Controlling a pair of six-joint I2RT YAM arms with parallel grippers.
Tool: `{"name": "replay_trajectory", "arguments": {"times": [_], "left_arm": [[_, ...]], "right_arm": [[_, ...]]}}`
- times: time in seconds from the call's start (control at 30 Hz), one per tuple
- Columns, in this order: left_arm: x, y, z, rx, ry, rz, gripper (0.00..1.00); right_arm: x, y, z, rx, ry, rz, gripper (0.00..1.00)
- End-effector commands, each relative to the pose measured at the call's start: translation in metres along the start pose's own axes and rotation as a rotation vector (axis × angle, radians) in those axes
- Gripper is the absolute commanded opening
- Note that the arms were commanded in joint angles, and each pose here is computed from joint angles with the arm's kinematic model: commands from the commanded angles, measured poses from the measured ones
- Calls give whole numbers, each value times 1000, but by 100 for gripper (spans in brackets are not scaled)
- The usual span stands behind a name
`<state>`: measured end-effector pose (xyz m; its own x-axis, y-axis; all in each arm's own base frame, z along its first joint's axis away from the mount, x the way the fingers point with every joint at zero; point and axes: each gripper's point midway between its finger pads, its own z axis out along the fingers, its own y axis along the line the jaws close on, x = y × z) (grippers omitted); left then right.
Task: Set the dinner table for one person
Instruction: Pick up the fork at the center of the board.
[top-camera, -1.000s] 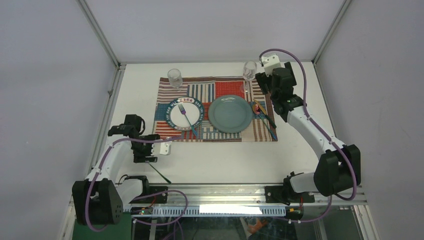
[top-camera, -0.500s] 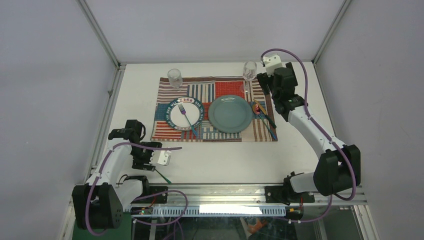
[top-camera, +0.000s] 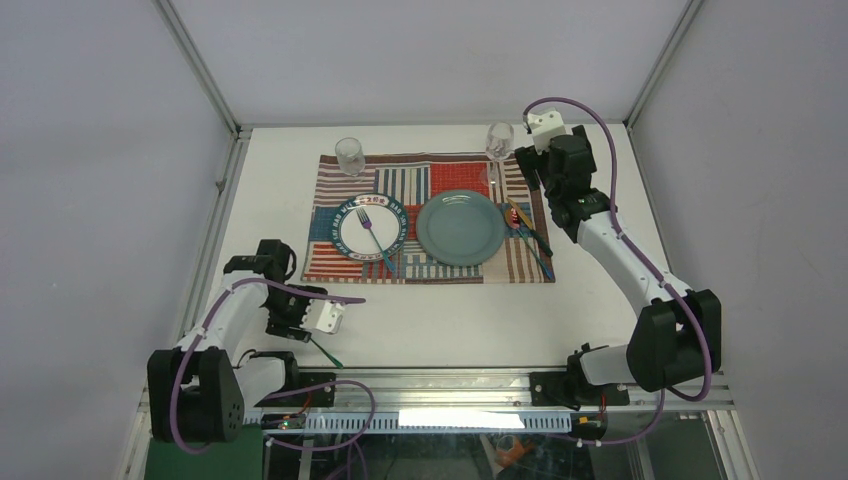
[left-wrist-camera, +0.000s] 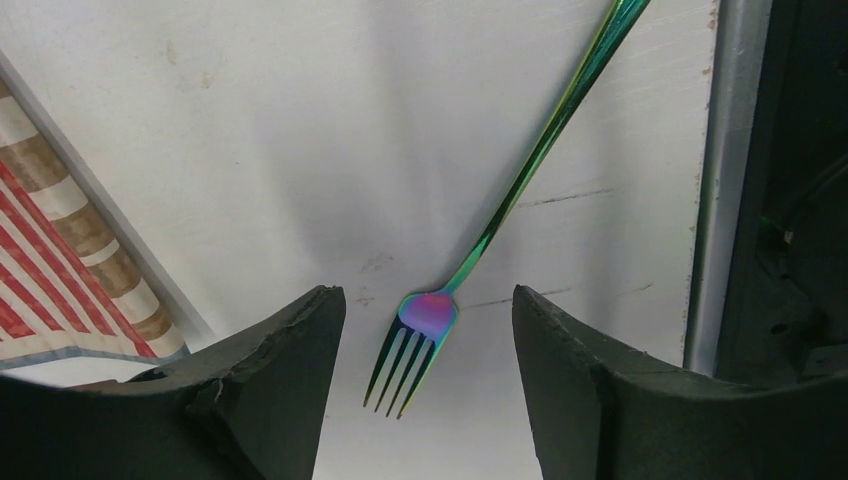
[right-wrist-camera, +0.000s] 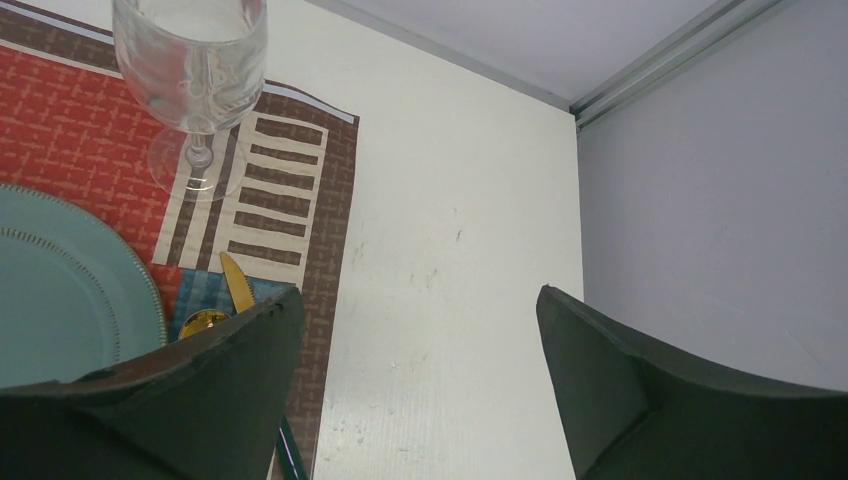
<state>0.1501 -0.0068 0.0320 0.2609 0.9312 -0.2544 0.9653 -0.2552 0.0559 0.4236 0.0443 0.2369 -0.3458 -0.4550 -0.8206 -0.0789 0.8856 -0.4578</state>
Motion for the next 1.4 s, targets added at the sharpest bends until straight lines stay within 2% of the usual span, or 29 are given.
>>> {"name": "replay_trajectory", "arguments": {"times": [0.0, 0.13, 0.27, 0.57, 0.63, 0.73, 1.13, 1.37], "left_arm": [[1, 7, 10, -14, -3, 71, 64], [-5, 17, 8, -44, -39, 51, 63], [1, 17, 13, -30, -11, 50, 62], [-2, 23, 10, -59, -30, -7, 61], [-4, 25, 7, -70, -37, -22, 59], [-4, 21, 8, -66, -38, -34, 49], [-3, 17, 10, -64, -30, -65, 36], [-6, 17, 11, -66, -48, -79, 25]], "right_arm": [[-28, -14, -6, 25, -74, 43, 89], [-27, -14, -6, 22, -73, 42, 89], [-28, -14, -4, 23, -71, 40, 89], [-29, -15, -4, 21, -66, 35, 87], [-30, -14, -4, 18, -64, 35, 87], [-31, -14, -5, 12, -66, 36, 86], [-31, -14, -8, 2, -63, 30, 82], [-33, -14, -9, -3, -67, 28, 82]]}}
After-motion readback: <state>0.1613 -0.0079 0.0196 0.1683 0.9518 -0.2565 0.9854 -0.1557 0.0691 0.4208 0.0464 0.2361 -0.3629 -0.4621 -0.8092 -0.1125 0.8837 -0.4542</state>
